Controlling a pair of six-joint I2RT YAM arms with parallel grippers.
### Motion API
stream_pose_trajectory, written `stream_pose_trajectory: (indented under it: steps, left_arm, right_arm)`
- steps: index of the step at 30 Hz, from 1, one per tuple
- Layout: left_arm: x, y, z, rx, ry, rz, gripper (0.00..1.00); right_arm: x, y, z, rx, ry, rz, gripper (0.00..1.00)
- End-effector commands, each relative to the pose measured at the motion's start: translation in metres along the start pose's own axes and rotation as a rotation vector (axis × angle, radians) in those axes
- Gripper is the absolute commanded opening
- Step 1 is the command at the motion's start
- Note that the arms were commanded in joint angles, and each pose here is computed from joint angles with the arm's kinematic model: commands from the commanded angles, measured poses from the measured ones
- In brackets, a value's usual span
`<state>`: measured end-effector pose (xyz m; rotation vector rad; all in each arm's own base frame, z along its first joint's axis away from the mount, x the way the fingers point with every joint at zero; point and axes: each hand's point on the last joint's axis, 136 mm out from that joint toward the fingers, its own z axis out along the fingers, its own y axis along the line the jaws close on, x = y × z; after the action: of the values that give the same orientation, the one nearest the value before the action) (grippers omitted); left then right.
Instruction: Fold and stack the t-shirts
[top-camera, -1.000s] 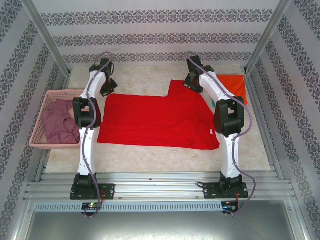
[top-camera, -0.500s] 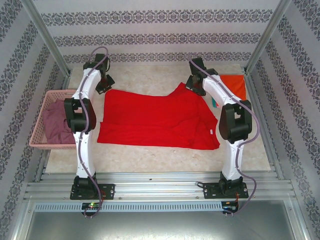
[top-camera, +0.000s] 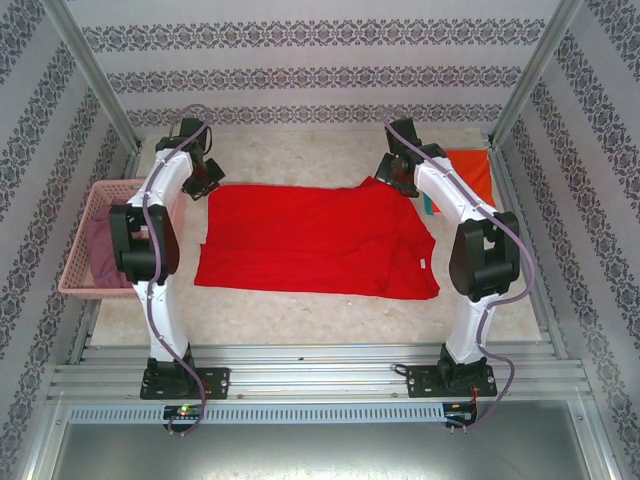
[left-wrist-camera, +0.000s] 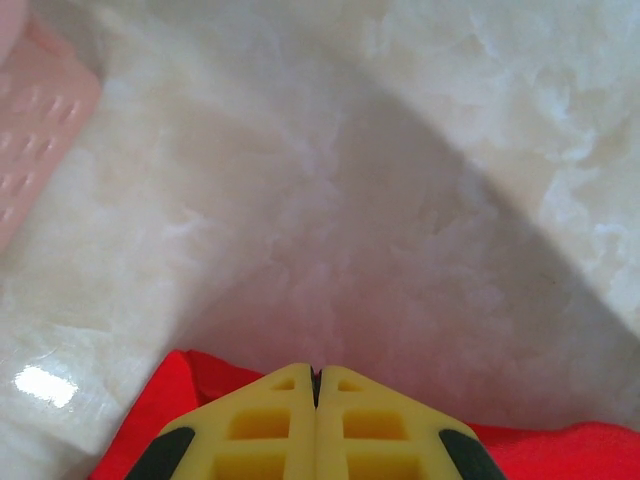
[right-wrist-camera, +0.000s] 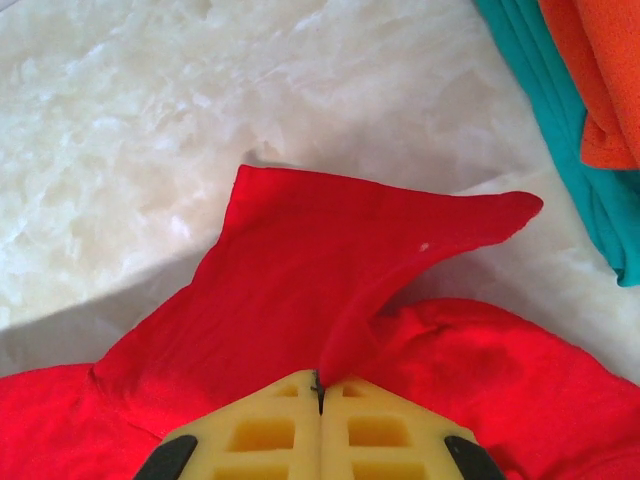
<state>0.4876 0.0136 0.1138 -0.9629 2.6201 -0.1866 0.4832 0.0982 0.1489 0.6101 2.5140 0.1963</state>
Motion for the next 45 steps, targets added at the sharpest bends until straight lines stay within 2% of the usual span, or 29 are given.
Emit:
stream_pose_trajectory:
  steps: [1, 14, 34, 40, 45]
  left_arm:
    - [-0.009, -0.006, -0.013, 0.082, -0.041, -0.029, 0.00]
    - [0.010, -0.003, -0.030, 0.148, -0.007, -0.017, 0.00]
    - [0.057, 0.034, -0.050, 0.160, 0.028, -0.026, 0.00]
    - [0.063, 0.053, -0.050, 0.160, 0.035, -0.067, 0.00]
    - [0.063, 0.055, -0.050, 0.188, 0.049, -0.085, 0.00]
  right_arm:
    - [-0.001, 0.008, -0.018, -0.034, -0.033, -0.017, 0.00]
    - [0.011, -0.001, -0.042, -0.051, -0.051, -0.031, 0.00]
    - [0.060, -0.048, -0.074, -0.028, -0.047, -0.028, 0.00]
    - [0.072, -0.062, -0.086, -0.027, -0.055, -0.017, 0.00]
    - [0.086, -0.071, -0.090, -0.023, -0.037, -0.012, 0.00]
